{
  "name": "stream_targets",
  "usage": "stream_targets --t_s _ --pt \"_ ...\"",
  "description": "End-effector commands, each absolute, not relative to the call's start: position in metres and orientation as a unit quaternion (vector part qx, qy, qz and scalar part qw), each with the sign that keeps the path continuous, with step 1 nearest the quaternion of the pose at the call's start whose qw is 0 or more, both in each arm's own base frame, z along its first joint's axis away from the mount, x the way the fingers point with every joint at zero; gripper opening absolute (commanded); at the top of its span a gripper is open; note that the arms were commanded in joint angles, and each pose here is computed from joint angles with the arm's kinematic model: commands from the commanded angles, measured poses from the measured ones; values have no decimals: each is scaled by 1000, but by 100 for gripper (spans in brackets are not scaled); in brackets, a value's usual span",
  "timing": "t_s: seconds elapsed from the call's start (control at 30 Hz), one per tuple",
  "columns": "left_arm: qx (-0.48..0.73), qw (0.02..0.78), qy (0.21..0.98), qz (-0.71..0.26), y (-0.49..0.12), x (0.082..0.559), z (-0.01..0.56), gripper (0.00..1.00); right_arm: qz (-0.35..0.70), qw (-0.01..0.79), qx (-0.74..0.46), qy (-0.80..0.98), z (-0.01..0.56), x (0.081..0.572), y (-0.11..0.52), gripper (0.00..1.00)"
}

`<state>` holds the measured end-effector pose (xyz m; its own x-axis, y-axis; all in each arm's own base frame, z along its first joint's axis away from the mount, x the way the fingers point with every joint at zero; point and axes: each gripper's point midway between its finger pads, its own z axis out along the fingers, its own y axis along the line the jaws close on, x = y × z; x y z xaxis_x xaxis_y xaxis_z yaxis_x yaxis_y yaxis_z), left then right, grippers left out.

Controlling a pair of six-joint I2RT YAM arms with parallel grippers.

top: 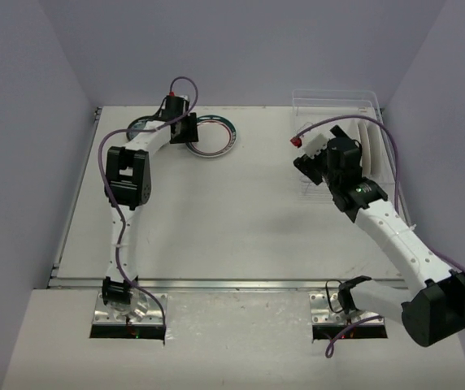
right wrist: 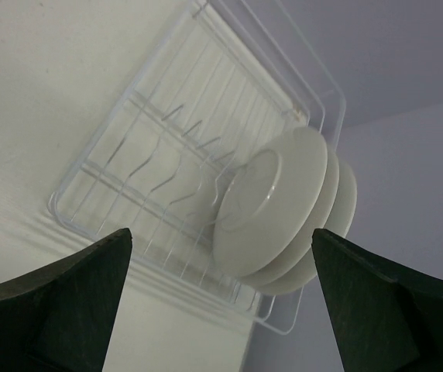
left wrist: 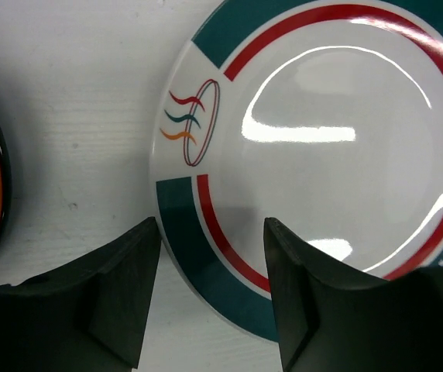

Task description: Unload the plates from the dish rack

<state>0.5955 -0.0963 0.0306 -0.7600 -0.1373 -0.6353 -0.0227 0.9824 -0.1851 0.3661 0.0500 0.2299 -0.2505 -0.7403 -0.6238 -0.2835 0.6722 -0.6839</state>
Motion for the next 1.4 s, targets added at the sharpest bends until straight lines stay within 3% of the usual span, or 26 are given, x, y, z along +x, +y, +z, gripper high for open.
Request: stream_targets --t_s 0.0,0.17,0.27,0.33,0.43,0.67,1.37 --pt "-23 424 900 -104 -115 598 130 52 -167 514 -235 808 244 372 30 99" --pt "8 470 869 -154 -142 573 209 52 -124 480 -151 855 233 377 -3 94" --pt "33 502 851 -151 -153 555 248 52 -112 484 -123 859 238 384 -16 77" --pt "69 533 832 -135 -165 528 280 52 -107 475 -90 869 233 392 -34 60" --pt "96 563 812 -120 -174 500 305 53 -90 473 -57 875 238 403 -51 46" --pt "110 573 804 -114 -177 462 314 54 -86 460 -47 882 233 420 -70 44" --pt "114 567 807 -122 -181 457 312 54 -79 410 -64 906 191 459 -77 38"
